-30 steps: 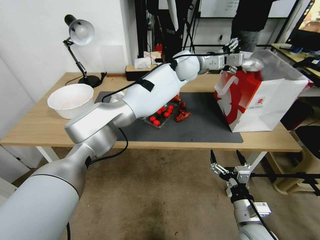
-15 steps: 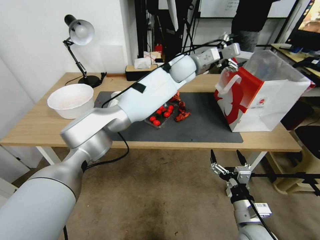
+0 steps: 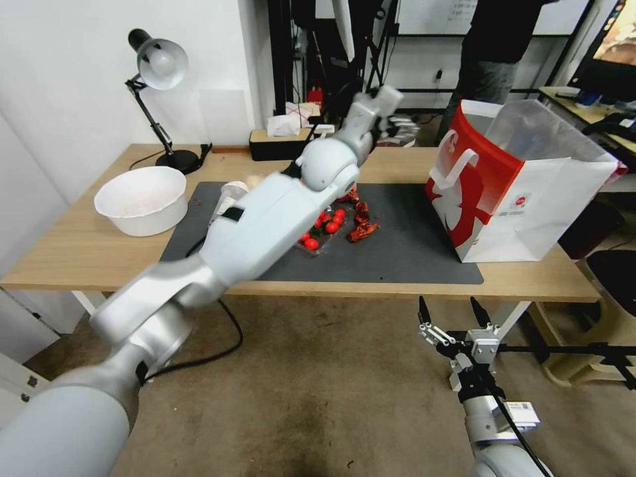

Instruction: Pick up the trash from the table and place it into the takeout bag.

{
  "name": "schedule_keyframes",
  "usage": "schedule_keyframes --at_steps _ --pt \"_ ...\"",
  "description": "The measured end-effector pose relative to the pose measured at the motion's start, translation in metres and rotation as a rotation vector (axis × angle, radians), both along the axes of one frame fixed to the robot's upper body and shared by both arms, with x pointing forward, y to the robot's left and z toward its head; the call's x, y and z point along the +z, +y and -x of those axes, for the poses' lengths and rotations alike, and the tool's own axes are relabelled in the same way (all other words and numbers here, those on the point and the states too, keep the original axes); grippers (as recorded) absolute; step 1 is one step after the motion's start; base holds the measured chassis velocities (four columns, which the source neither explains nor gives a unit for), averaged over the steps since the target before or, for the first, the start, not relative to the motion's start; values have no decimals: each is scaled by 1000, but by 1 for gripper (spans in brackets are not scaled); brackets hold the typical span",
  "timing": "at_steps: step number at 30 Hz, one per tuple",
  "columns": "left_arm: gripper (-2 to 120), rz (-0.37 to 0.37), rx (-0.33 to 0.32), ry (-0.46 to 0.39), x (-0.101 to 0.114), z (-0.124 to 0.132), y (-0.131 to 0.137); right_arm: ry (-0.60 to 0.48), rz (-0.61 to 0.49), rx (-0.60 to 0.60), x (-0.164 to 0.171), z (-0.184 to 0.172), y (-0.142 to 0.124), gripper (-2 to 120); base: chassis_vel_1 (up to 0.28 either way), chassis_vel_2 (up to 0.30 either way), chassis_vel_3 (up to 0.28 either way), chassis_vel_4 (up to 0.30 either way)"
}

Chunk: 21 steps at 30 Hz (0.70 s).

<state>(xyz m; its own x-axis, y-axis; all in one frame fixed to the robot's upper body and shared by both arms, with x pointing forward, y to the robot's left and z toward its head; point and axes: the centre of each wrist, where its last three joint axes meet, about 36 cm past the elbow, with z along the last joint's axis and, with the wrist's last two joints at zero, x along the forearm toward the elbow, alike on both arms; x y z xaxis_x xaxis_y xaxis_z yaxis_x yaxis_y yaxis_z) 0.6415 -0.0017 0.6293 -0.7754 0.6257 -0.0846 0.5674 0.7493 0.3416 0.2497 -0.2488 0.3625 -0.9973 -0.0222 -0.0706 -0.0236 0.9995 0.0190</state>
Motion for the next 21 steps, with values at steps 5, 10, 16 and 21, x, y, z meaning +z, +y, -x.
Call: schedule_keyframes --at_steps 5,10,16,21 --pt "100 163 322 121 -16 40 25 3 0 1 0 0 0 100 0 0 0 0" --pt "100 276 492 97 -35 57 46 3 1 4 0 1 1 100 0 0 0 0" --pt "100 336 532 102 -65 85 86 5 1 5 -1 1 1 100 0 0 0 0" --pt "100 349 592 131 -94 119 125 8 0 8 -1 2 1 100 0 0 0 0"
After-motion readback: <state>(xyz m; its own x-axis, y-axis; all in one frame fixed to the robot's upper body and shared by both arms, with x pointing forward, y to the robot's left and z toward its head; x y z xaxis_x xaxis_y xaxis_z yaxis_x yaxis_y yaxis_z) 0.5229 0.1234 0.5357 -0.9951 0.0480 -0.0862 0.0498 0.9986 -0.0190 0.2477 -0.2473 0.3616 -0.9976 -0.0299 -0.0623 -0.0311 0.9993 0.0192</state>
